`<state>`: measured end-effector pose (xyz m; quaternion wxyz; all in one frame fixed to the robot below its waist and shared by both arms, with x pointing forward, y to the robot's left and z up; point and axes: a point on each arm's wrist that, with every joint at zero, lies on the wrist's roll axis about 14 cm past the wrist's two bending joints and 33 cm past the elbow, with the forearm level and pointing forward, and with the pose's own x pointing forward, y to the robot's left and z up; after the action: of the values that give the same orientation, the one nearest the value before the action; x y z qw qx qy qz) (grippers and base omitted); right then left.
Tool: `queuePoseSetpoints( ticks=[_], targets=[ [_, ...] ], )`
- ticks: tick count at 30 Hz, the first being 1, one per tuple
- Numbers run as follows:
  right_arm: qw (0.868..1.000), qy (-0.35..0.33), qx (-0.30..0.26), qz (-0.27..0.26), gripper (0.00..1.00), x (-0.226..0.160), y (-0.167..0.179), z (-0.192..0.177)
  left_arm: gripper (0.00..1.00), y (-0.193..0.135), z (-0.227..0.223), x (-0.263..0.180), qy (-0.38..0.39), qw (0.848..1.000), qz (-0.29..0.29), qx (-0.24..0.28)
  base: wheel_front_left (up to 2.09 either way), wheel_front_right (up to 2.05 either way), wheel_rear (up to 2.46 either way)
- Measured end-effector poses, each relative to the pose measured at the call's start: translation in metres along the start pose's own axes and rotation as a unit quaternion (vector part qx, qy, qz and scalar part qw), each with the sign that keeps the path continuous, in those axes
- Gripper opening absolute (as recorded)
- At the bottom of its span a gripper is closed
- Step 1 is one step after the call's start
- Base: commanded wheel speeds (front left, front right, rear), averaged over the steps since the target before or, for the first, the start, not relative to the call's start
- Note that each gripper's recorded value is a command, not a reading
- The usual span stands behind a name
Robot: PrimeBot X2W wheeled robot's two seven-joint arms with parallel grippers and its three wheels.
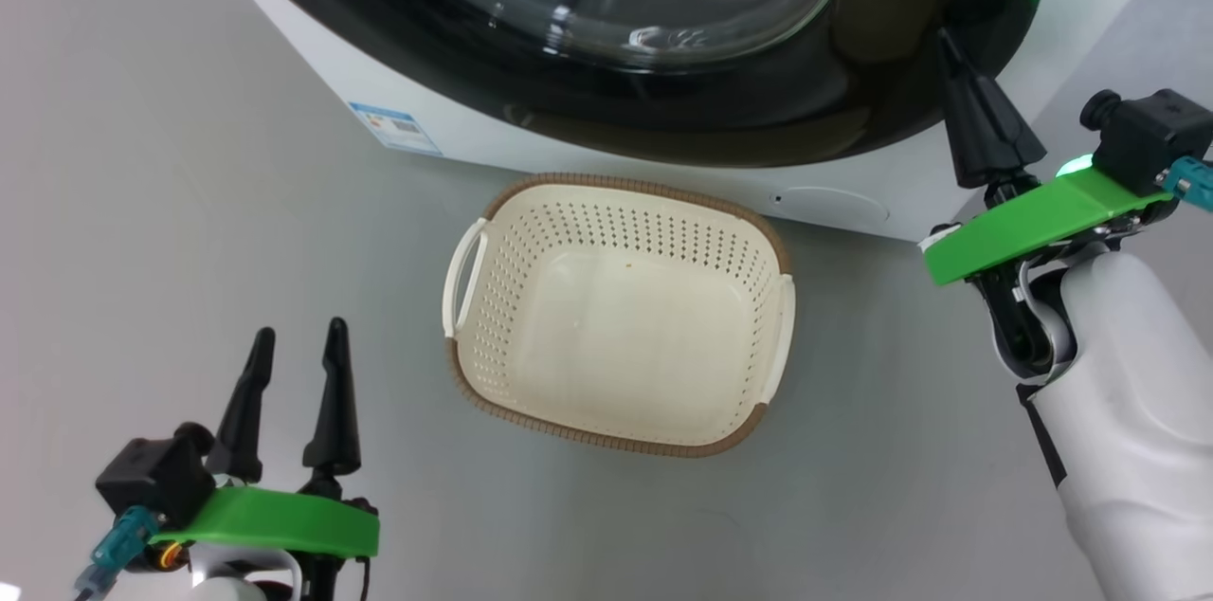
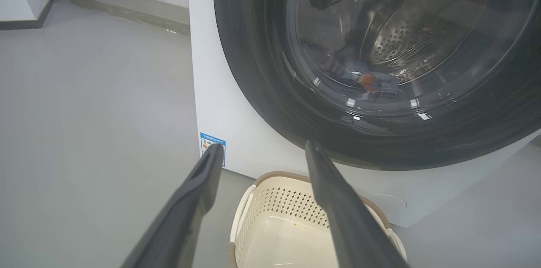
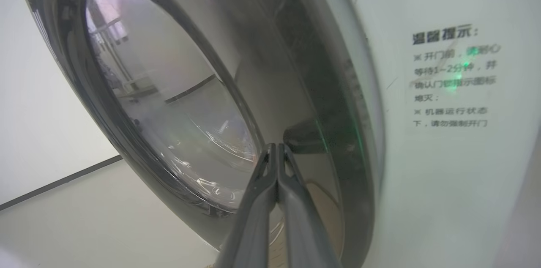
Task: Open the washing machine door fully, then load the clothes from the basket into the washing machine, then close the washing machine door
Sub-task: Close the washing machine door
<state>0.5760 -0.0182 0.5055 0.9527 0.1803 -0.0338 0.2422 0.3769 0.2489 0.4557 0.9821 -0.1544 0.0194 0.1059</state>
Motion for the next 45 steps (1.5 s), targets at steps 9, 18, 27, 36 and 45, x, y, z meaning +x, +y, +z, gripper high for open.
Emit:
queuePoseSetpoints(
  ticks=[9,18,27,36,45],
  targets=[
    [0.999,0.037,0.000,-0.013,1.00,-0.046,0.004,-0.017,1.00,0.004,0.006,-0.002,-0.008,1.000,0.004,0.004,0.00,0.00,0.00],
    [0.997,0.049,0.000,-0.054,1.00,-0.089,-0.010,-0.016,1.00,-0.005,0.007,-0.001,-0.007,1.000,-0.019,0.021,0.00,0.00,0.00],
    [0.994,0.050,-0.006,-0.102,1.00,-0.136,-0.029,-0.007,1.00,-0.014,0.001,-0.003,0.005,0.999,-0.045,0.028,0.00,0.00,0.00],
    [0.988,0.038,-0.015,-0.147,1.00,-0.172,-0.049,0.009,1.00,-0.031,-0.002,-0.001,0.009,0.997,-0.075,0.034,0.00,0.00,0.00],
    [0.984,0.033,-0.022,-0.174,1.00,-0.201,-0.058,0.018,1.00,-0.041,-0.004,-0.004,0.012,0.995,-0.094,0.036,0.00,0.00,0.00]
  ],
)
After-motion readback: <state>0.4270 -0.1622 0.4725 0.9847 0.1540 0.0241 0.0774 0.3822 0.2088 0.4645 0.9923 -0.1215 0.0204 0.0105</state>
